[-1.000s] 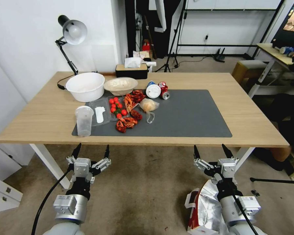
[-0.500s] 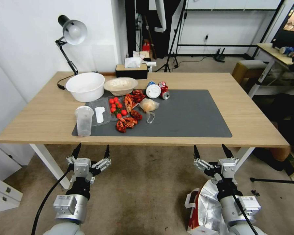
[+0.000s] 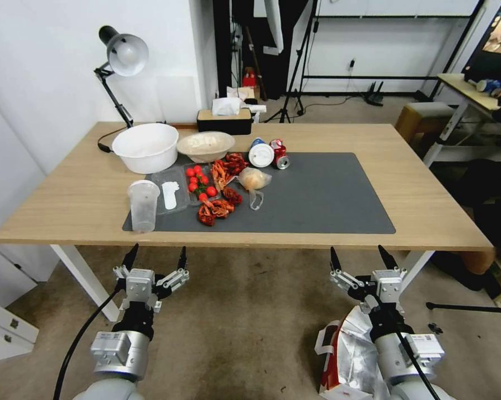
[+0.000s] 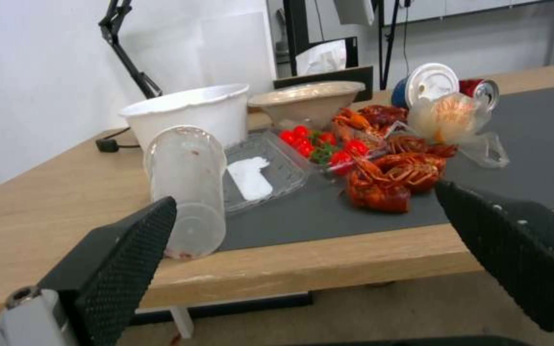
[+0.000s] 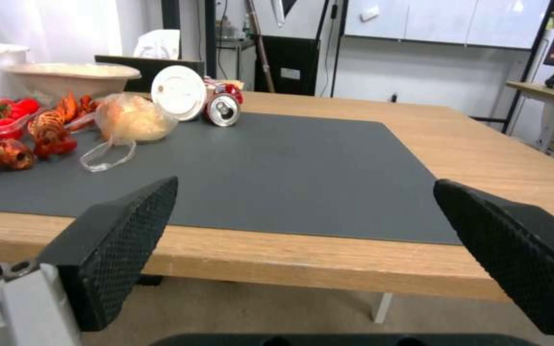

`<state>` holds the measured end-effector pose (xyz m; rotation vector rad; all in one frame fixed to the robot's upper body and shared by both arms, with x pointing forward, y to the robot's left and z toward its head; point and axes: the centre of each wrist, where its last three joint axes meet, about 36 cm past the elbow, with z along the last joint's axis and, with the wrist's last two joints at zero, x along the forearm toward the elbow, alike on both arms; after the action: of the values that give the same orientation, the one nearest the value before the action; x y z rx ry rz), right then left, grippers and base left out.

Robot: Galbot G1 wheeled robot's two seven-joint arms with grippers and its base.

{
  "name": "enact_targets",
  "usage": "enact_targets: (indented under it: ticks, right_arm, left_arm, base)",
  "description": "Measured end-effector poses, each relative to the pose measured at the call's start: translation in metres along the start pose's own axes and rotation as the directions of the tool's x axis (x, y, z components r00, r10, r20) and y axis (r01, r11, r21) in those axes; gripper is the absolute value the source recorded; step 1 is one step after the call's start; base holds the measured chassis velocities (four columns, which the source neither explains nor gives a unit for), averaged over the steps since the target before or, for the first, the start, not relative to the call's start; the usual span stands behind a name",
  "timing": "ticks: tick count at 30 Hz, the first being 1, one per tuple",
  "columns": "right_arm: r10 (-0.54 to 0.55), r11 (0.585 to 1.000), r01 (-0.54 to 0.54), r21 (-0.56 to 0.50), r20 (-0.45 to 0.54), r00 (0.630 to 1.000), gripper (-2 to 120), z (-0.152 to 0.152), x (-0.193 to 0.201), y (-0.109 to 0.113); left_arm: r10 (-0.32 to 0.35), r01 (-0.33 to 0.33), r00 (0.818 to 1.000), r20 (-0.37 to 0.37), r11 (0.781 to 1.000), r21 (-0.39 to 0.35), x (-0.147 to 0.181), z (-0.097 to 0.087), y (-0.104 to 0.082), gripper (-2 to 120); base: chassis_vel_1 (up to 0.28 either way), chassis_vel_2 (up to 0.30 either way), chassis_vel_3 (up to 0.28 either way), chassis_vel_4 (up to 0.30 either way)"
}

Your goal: Pick up the food delivery bag from the floor and place it on the table.

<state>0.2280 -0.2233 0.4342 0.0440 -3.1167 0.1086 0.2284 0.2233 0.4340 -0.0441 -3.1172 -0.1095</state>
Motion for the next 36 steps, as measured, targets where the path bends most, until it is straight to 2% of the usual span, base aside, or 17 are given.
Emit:
enact_targets:
  ticks: [5, 8, 9, 11, 14, 15, 17, 20, 29, 36]
  right_arm:
    - [0.036, 0.999, -0.036, -0.008, 0.007, 0.999, 100, 0.017, -0.002, -0.012]
    - [0.168, 0.986, -0.167, -0.026, 0.029, 0.985, 100, 0.061, -0.002, -0.053]
    - [0.168, 0.986, -0.167, -0.026, 0.029, 0.985, 100, 0.061, -0.002, -0.053]
    - [0.197, 0.98, -0.196, -0.033, 0.037, 0.98, 100, 0.062, -0.004, -0.071]
    - [0.19, 0.981, -0.189, -0.037, 0.043, 0.981, 100, 0.06, -0.004, -0.074]
    - [0.183, 0.983, -0.181, -0.041, 0.046, 0.982, 100, 0.059, -0.005, -0.074]
    - [0.159, 0.986, -0.156, -0.053, 0.062, 0.985, 100, 0.057, -0.007, -0.074]
    - [0.108, 0.992, -0.1, -0.081, 0.105, 0.989, 100, 0.053, -0.013, -0.074]
    - [0.011, 0.996, 0.005, -0.088, 0.187, 0.982, 100, 0.046, -0.026, -0.075]
    - [0.002, 0.997, 0.016, -0.078, 0.227, 0.974, 100, 0.051, -0.033, -0.074]
  left_arm:
    - [0.0, 0.0, 1.0, 0.029, 1.0, 0.014, -0.012, 0.006, 0.0, 100]
    - [-0.004, -0.002, 0.994, 0.111, 0.999, 0.051, -0.047, 0.021, 0.0, 100]
    - [-0.004, -0.002, 0.994, 0.111, 0.999, 0.051, -0.047, 0.021, 0.0, 100]
    - [-0.014, 0.003, 0.987, 0.157, 0.997, 0.071, -0.07, 0.029, 0.003, 100]
    - [-0.016, 0.0, 0.98, 0.198, 0.997, 0.078, -0.089, 0.036, 0.007, 100]
    - [0.009, -0.026, 0.978, 0.21, 0.997, 0.077, -0.09, 0.041, 0.005, 100]
    - [0.032, -0.048, 0.981, 0.193, 0.996, 0.078, -0.083, 0.053, 0.001, 100]
    - [0.038, -0.052, 0.983, 0.181, 0.996, 0.074, -0.076, 0.061, -0.001, 100]
    - [0.035, -0.047, 0.989, 0.146, 0.996, 0.08, -0.063, 0.069, -0.005, 100]
    - [0.036, -0.046, 0.991, 0.127, 0.996, 0.081, -0.053, 0.073, -0.006, 100]
  base:
    - [0.0, 0.0, 0.0, 0.0]
    - [0.0, 0.0, 0.0, 0.0]
    - [0.0, 0.0, 0.0, 0.0]
    - [0.0, 0.0, 0.0, 0.0]
    - [0.0, 0.0, 0.0, 0.0]
    - [0.0, 0.0, 0.0, 0.0]
    - [0.0, 0.0, 0.0, 0.0]
    - [0.0, 0.0, 0.0, 0.0]
    - [0.0, 0.0, 0.0, 0.0]
    - [0.0, 0.0, 0.0, 0.0]
